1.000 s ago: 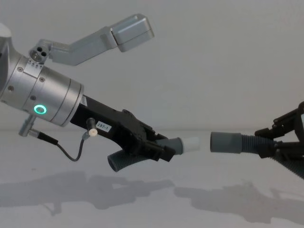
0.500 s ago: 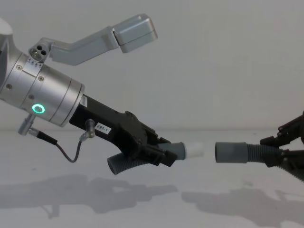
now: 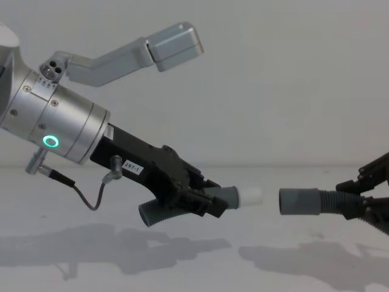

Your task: Use both hands to pick up one end of the pipe from the table, align the ends, and insert them.

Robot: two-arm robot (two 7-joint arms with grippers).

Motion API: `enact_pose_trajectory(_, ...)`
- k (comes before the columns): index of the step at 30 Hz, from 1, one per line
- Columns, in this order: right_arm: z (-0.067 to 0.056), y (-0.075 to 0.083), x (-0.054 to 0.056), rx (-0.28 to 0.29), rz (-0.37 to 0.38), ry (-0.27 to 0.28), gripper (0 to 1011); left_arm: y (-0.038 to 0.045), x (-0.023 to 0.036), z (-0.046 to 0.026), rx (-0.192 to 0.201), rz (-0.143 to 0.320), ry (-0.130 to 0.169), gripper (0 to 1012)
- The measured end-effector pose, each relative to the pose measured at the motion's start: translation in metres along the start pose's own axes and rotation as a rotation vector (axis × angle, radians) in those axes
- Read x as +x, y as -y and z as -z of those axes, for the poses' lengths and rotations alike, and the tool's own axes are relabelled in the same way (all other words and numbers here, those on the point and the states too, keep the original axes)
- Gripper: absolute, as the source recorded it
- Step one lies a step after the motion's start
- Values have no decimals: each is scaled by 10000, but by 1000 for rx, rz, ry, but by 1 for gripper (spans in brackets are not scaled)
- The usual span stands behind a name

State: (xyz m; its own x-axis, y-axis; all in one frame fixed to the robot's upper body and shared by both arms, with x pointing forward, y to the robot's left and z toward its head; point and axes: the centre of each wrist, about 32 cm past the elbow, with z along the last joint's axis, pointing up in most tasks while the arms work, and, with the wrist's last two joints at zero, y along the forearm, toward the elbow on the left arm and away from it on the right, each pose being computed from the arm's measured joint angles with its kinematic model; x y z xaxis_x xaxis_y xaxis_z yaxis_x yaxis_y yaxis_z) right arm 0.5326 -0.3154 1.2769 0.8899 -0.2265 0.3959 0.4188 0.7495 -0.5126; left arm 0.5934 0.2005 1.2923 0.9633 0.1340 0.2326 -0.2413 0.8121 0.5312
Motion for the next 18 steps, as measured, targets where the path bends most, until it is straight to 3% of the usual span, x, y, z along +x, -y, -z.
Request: enact_pose_trajectory(18, 2, -19, 38, -15, 10, -15, 274, 85, 51, -7, -4, 15, 12, 360)
